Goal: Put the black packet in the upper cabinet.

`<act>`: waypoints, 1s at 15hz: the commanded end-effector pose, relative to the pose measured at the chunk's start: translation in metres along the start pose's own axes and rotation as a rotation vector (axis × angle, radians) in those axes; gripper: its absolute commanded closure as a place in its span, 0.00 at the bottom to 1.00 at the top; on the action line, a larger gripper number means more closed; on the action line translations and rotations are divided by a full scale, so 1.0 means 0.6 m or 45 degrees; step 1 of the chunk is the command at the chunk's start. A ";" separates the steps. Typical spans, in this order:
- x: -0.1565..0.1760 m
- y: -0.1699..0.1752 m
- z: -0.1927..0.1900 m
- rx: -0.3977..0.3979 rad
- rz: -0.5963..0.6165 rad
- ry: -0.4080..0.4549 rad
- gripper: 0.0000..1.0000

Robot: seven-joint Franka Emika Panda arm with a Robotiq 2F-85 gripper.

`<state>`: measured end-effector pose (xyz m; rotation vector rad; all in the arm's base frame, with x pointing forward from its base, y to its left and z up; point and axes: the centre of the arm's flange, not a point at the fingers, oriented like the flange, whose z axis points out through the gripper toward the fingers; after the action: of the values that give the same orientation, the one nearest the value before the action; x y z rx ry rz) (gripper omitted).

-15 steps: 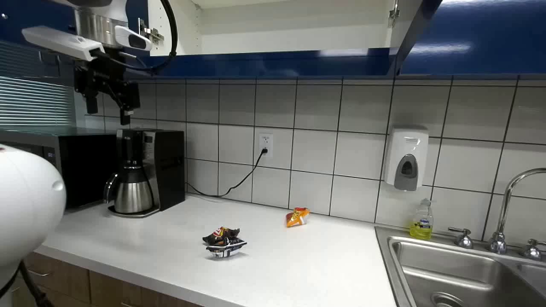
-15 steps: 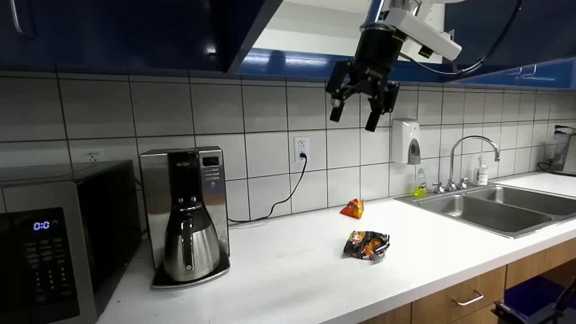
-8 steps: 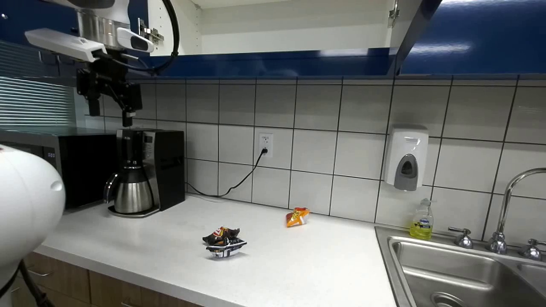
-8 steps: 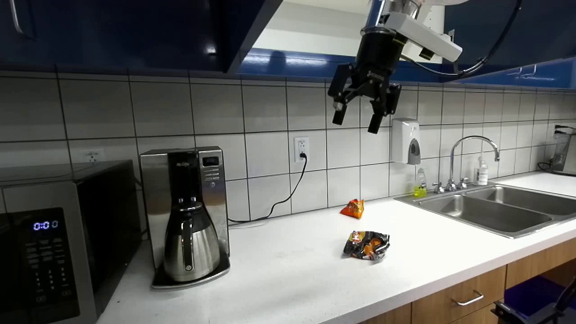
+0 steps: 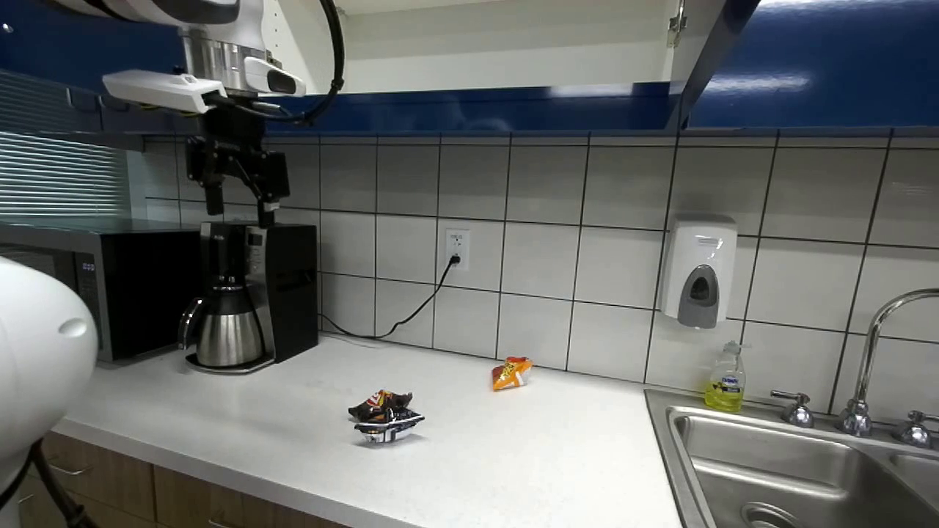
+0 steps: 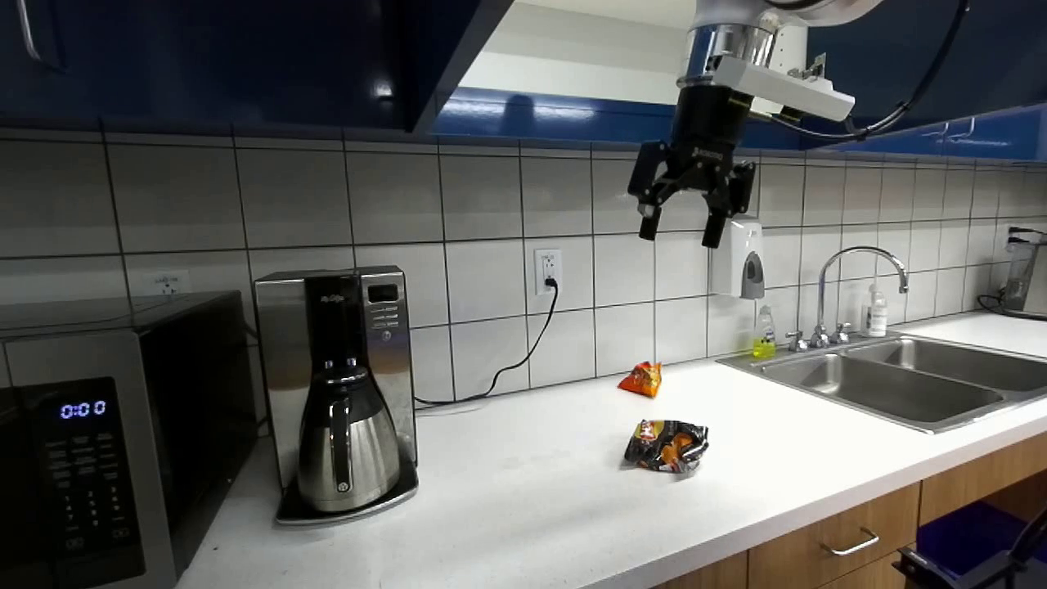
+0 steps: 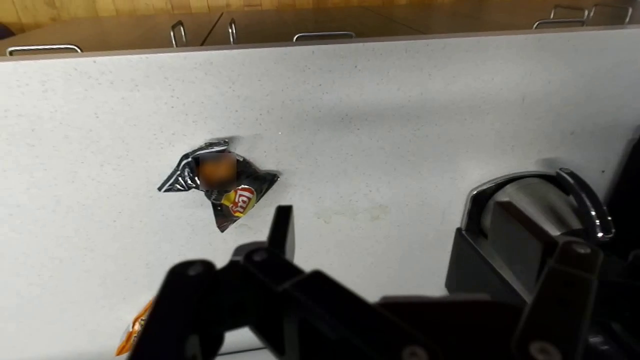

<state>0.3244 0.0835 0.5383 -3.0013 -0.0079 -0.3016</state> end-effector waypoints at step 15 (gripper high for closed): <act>0.099 0.193 0.259 -0.007 0.105 -0.142 0.00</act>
<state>0.3972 0.0029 0.4037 -2.9939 0.1429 -0.1220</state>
